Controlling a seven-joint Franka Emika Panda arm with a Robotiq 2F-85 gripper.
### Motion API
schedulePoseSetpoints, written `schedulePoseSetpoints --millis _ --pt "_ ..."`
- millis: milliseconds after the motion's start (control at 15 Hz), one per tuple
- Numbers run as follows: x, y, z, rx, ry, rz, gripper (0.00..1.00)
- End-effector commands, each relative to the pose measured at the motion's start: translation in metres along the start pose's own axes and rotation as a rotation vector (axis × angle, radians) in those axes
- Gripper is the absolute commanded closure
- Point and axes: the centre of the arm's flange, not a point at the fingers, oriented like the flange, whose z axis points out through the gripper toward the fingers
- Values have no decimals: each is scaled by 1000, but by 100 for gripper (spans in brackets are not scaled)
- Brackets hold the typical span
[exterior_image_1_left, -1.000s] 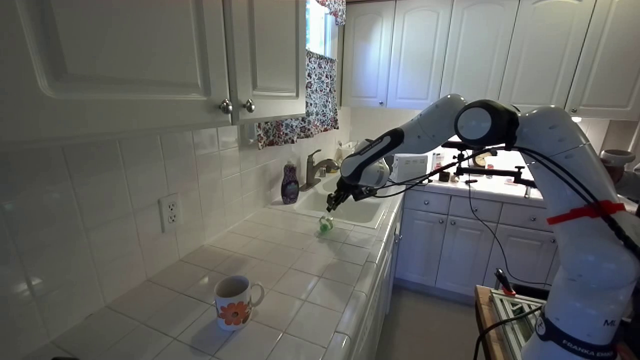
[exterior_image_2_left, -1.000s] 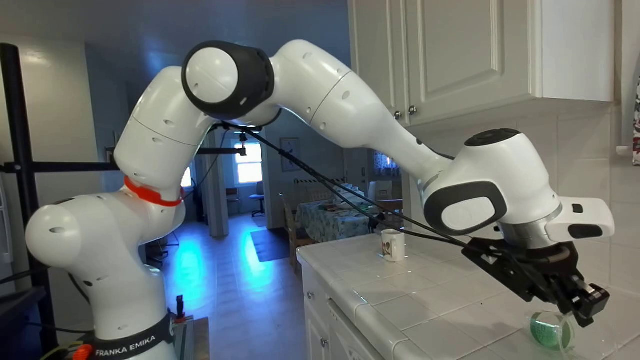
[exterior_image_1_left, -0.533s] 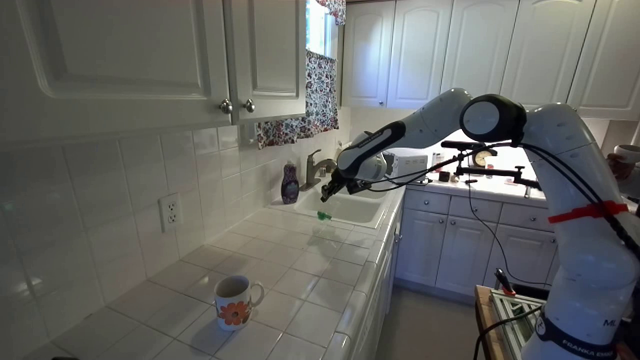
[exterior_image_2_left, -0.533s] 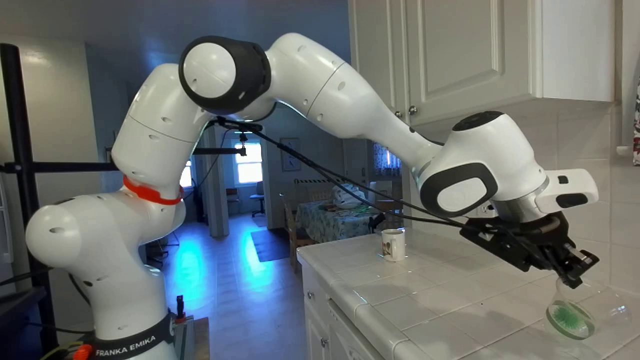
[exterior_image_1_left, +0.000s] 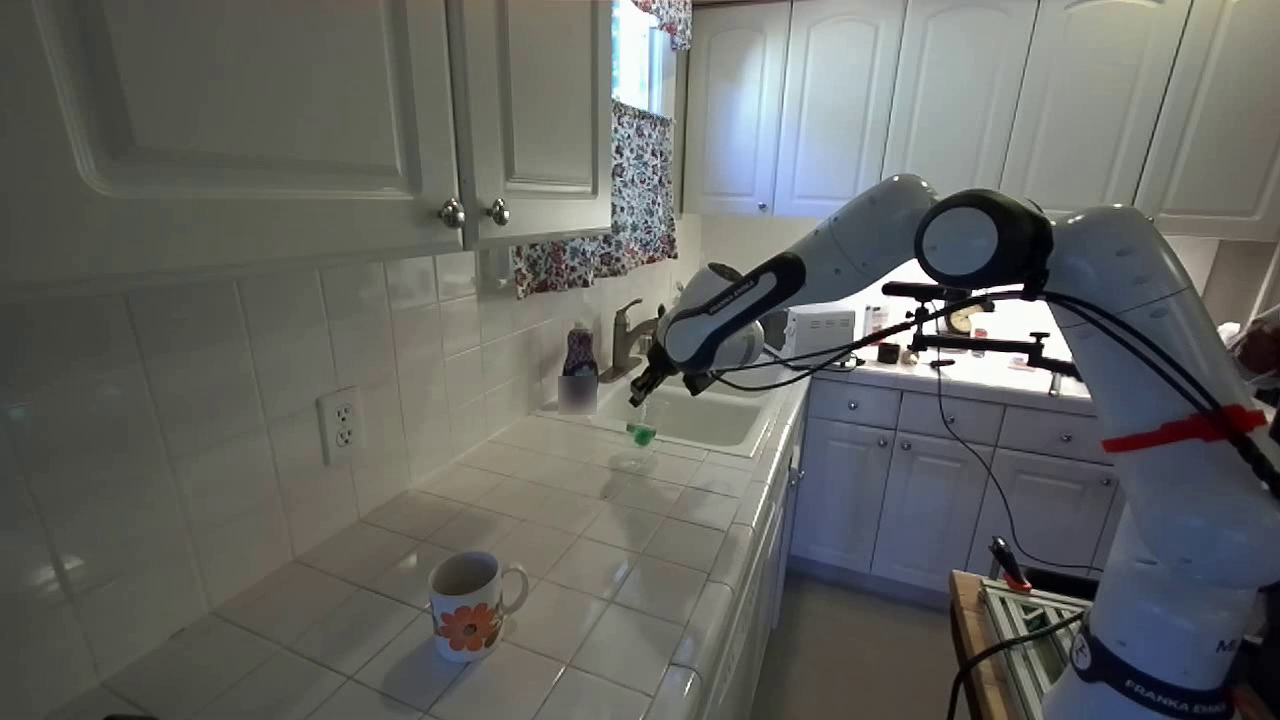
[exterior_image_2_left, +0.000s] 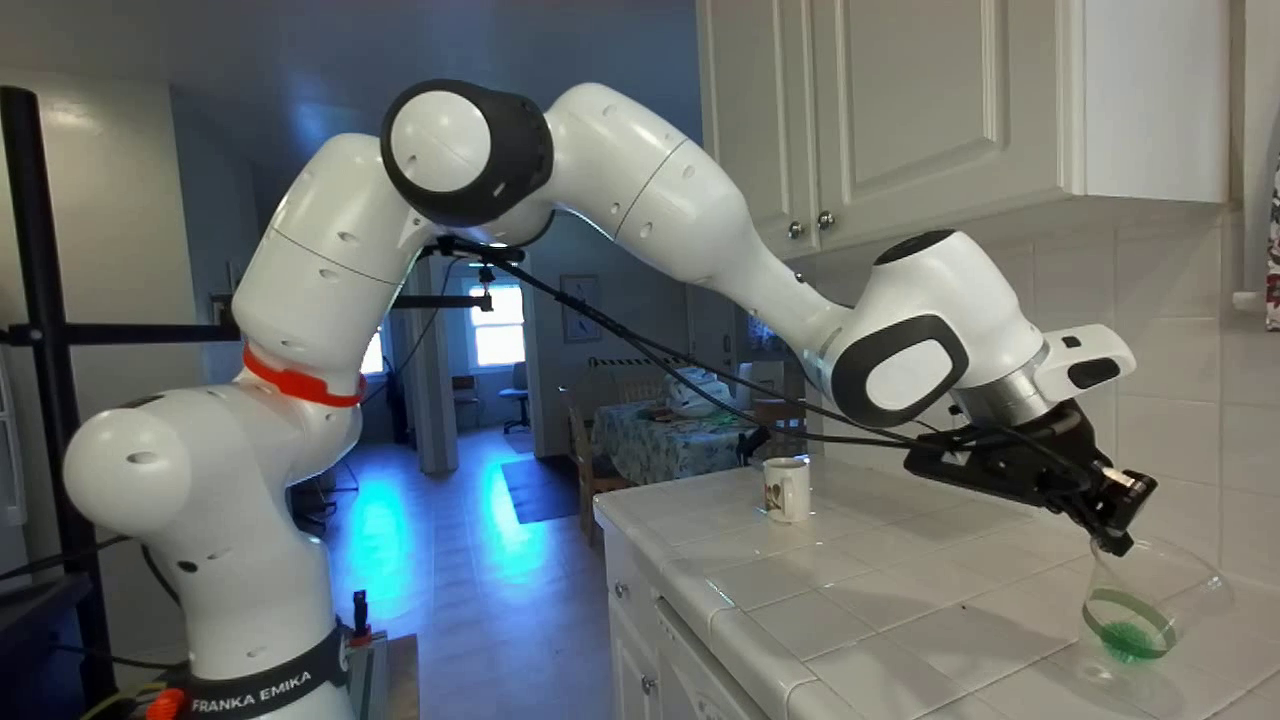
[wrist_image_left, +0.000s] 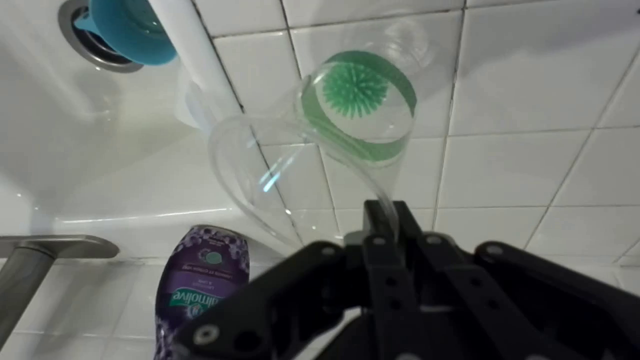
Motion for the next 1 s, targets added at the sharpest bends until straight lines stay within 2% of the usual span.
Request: schedulePoseSetpoints --millis 0,267,800,867,933 --pt "-6 -27 0 -105 -34 -126 98" --pt "-7 -46 5 -185 -61 -238 98" --pt "-21 -71 22 -194 -89 -271 98" --pt "-22 -72 24 -200 -94 -270 69" --pt "-24 -72 26 -201 -97 -271 68"
